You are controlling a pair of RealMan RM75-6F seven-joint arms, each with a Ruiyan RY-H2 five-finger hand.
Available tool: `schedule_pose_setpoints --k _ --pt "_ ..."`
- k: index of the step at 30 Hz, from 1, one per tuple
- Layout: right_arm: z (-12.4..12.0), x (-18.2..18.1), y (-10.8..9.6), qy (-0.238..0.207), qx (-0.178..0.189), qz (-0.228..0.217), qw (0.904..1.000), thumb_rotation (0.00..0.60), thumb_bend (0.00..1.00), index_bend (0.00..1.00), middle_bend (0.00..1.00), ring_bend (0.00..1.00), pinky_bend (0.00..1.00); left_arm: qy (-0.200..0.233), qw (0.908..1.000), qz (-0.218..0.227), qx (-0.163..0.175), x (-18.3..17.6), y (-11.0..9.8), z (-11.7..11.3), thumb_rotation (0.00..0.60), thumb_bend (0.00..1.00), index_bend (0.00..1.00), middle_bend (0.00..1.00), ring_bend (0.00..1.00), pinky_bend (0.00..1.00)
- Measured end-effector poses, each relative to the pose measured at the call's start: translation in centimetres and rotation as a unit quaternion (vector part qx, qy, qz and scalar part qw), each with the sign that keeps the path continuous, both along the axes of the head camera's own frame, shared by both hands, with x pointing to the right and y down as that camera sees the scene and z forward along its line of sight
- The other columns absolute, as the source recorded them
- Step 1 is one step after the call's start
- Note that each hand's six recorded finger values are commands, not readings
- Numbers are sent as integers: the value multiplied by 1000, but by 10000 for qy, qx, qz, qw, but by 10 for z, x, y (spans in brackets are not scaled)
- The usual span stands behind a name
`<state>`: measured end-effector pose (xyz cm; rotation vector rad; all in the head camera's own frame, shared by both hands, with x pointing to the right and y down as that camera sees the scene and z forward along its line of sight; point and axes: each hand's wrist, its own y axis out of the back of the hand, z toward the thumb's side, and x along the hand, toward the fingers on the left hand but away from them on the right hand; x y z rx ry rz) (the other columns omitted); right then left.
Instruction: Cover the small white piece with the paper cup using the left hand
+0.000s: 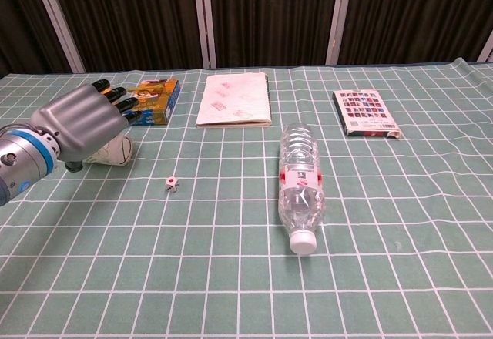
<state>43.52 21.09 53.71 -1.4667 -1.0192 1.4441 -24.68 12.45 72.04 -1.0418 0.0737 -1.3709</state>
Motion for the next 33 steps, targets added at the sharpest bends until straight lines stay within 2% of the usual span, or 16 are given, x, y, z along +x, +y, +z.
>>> schedule_pose_setpoints --k 7,11,16,18,28,33 --pt "0 1 -1 -4 -3 15 10000 600 0 0 0 0 0 63 9999 -8 -88 0 2 14 600 0 167 104 138 220" --pt "1 1 -1 -11 -14 12 10000 600 0 0 0 0 0 40 10000 38 -29 2 1 19 600 0 202 157 195 240" --pt "1 2 -1 -13 -26 20 10000 600 0 0 0 0 0 166 9999 21 35 6 2 23 600 0 370 383 374 426" --pt "1 2 -2 -12 -24 21 10000 600 0 0 0 0 0 230 9997 2 56 7 2 25 600 0 428 433 417 476" --pt "0 2 -1 -37 -9 9 10000 600 0 0 0 0 0 500 9984 -216 135 1 -1 19 600 0 491 471 449 515" --pt "-2 2 -1 -60 0 12 10000 600 0 0 0 0 0 1157 9916 -562 141 -4 -9 1 600 0 507 472 452 515"
